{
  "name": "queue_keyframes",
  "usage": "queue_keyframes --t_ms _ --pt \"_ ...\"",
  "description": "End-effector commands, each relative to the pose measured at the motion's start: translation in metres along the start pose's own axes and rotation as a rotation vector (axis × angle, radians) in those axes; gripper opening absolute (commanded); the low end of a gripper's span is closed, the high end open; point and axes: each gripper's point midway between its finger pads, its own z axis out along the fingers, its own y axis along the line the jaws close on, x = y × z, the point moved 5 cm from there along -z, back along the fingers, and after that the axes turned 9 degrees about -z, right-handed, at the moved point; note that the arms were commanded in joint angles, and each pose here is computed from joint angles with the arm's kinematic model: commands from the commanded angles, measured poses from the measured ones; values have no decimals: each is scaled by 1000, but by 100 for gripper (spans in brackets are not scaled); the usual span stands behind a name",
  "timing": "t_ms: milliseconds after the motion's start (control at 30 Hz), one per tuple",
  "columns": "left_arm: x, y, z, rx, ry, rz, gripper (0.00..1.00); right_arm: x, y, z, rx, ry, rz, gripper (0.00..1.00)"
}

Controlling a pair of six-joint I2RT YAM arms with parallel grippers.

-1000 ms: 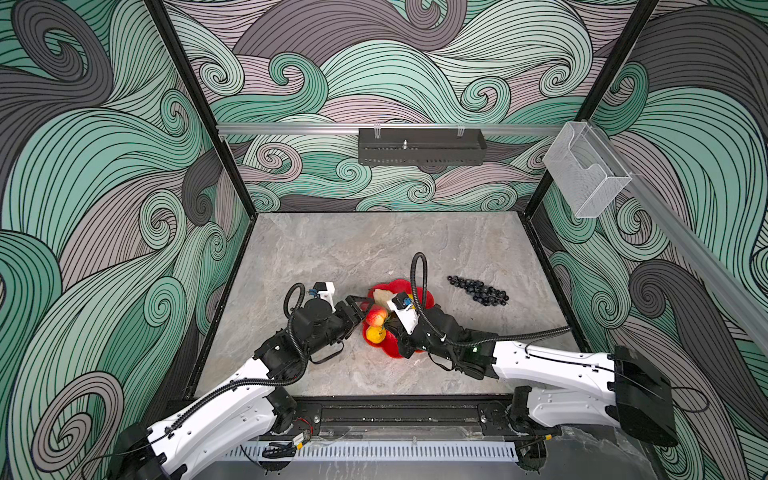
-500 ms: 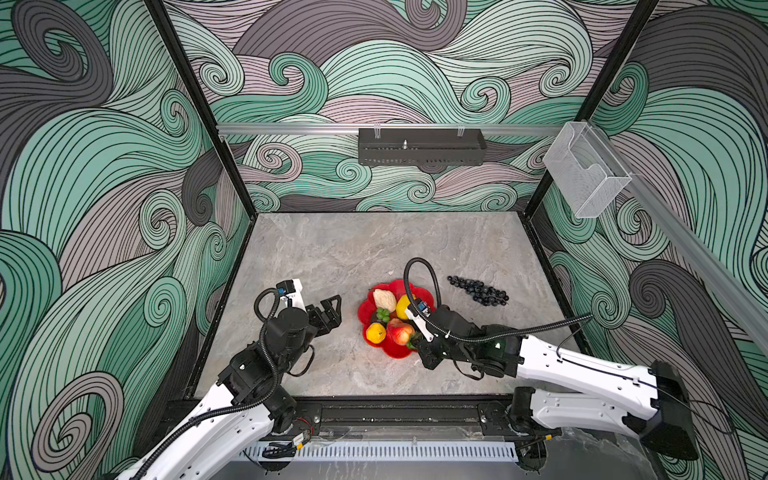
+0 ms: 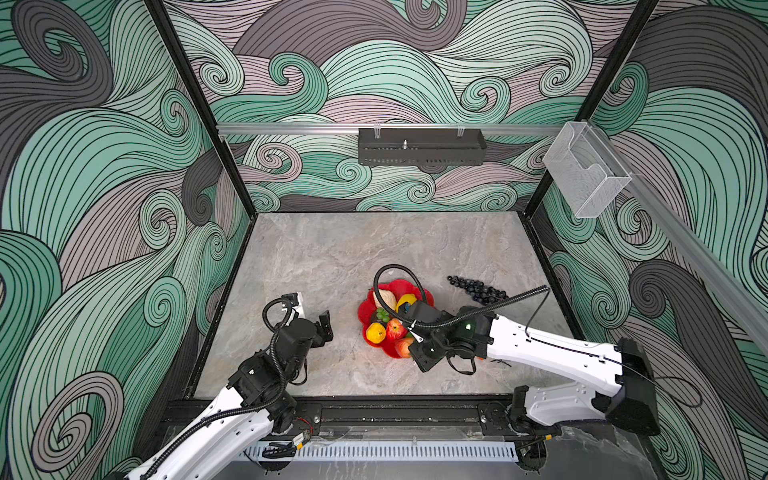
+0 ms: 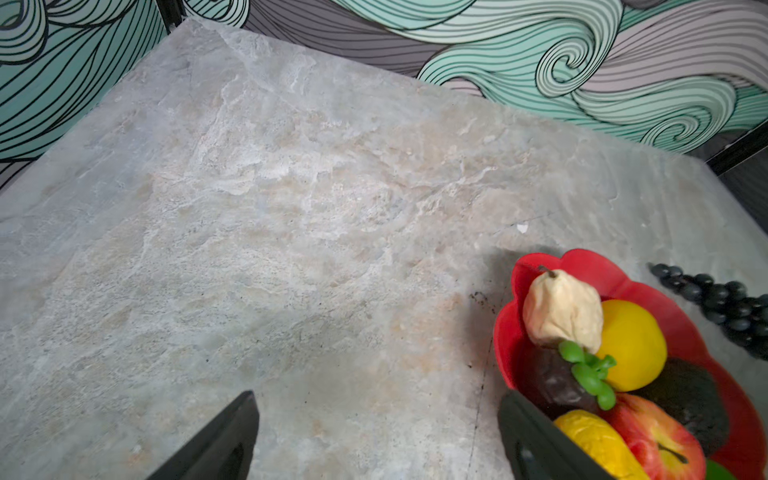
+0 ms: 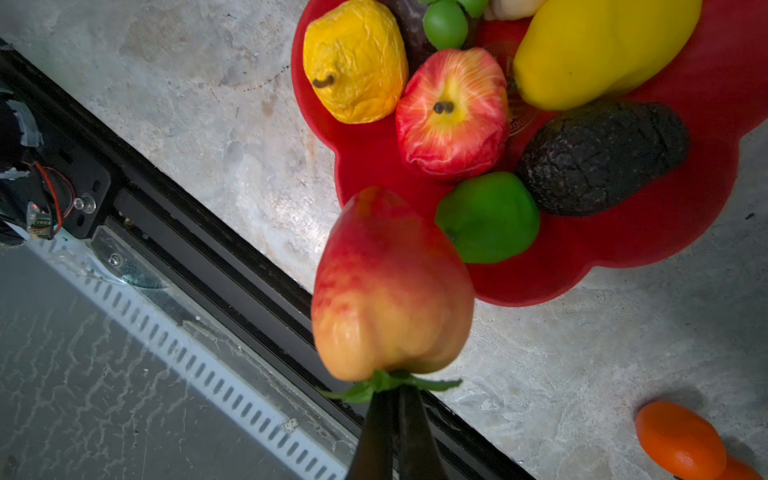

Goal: Place and organize the fake fruits in the fruit bowl
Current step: 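Lower the strawberry into the bowl beside the lime with the right gripper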

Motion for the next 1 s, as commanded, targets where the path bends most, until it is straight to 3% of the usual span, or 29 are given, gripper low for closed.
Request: queue_keyframes --t_ms 0,533,967 --pt "-8 2 -3 -9 -48 20 92 6 2 -1 5 80 19 0" --pt "-6 11 -14 59 -102 -13 92 -14 9 22 39 237 10 0" --pt "-6 12 -16 61 -105 -14 92 -28 3 43 79 275 18 3"
